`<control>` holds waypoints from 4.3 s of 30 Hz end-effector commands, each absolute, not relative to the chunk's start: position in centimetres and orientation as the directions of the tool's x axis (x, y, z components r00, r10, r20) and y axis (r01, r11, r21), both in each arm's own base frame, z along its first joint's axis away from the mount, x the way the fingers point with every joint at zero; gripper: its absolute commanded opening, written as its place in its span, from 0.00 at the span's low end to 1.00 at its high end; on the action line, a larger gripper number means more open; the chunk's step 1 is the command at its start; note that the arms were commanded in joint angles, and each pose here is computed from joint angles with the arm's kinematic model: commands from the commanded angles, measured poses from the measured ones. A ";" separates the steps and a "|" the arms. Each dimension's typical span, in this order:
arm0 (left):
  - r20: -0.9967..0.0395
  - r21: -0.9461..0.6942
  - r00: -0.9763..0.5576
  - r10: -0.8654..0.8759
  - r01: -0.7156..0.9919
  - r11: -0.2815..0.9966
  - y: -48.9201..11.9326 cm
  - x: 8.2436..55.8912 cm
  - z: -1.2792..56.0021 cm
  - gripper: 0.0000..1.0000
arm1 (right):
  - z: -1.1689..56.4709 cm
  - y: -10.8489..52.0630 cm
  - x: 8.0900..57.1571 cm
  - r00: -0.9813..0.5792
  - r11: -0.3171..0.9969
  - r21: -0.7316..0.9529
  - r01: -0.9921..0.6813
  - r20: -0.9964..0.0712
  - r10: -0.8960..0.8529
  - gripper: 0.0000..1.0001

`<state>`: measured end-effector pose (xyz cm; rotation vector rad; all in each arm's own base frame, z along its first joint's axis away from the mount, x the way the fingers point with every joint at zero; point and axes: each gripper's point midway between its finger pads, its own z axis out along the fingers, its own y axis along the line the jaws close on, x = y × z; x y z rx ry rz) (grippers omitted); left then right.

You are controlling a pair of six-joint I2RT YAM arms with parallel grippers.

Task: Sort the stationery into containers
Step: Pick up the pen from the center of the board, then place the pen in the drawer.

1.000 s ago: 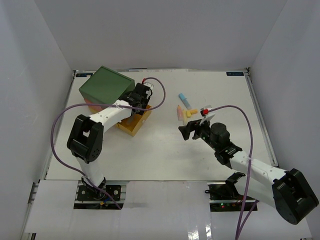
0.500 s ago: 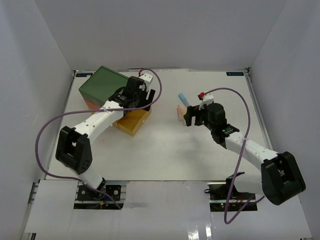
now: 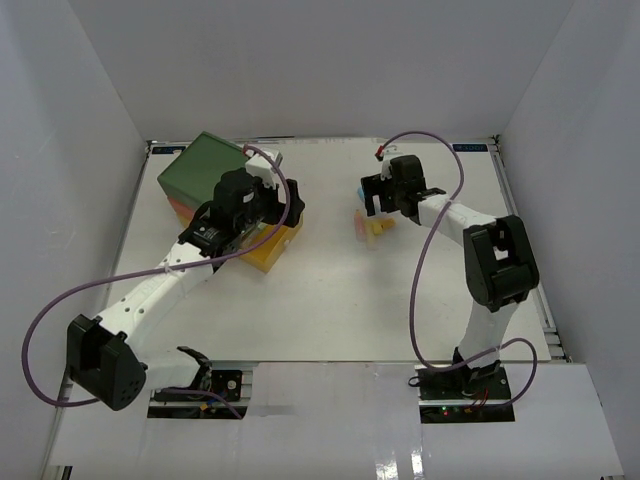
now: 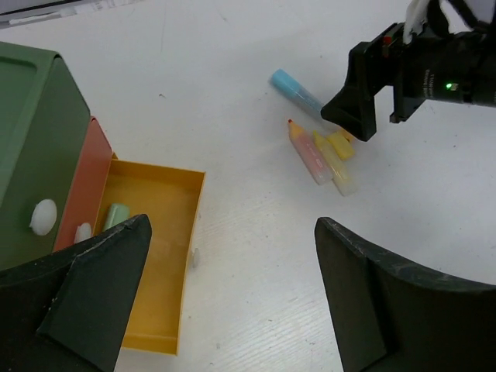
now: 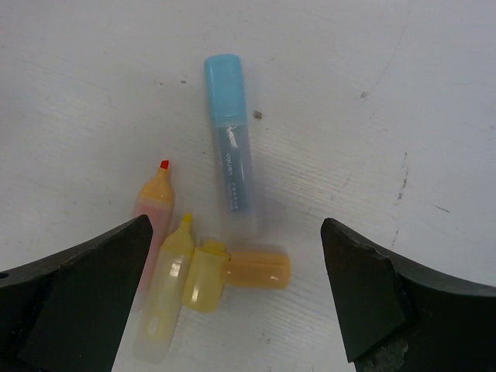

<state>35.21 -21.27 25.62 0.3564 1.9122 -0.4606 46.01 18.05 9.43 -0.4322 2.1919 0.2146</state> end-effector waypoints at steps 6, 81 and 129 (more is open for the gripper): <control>-0.972 -0.197 -0.195 -0.128 0.389 0.900 -19.4 34.8 30.7 0.98 | 5.1 18.4 48.4 -0.651 0.925 -0.024 -0.380 -0.703 -0.286 0.87; -0.856 -0.431 -0.465 -0.227 0.399 0.809 -30.2 34.3 23.8 0.13 | 21.4 28.2 27.5 -0.319 0.606 0.367 -0.706 -0.928 0.191 0.73; -0.761 -0.333 -0.640 -0.107 0.244 0.911 -31.1 40.7 18.2 0.96 | 11.3 12.3 32.5 -0.502 0.978 0.150 -0.145 -0.863 0.057 1.00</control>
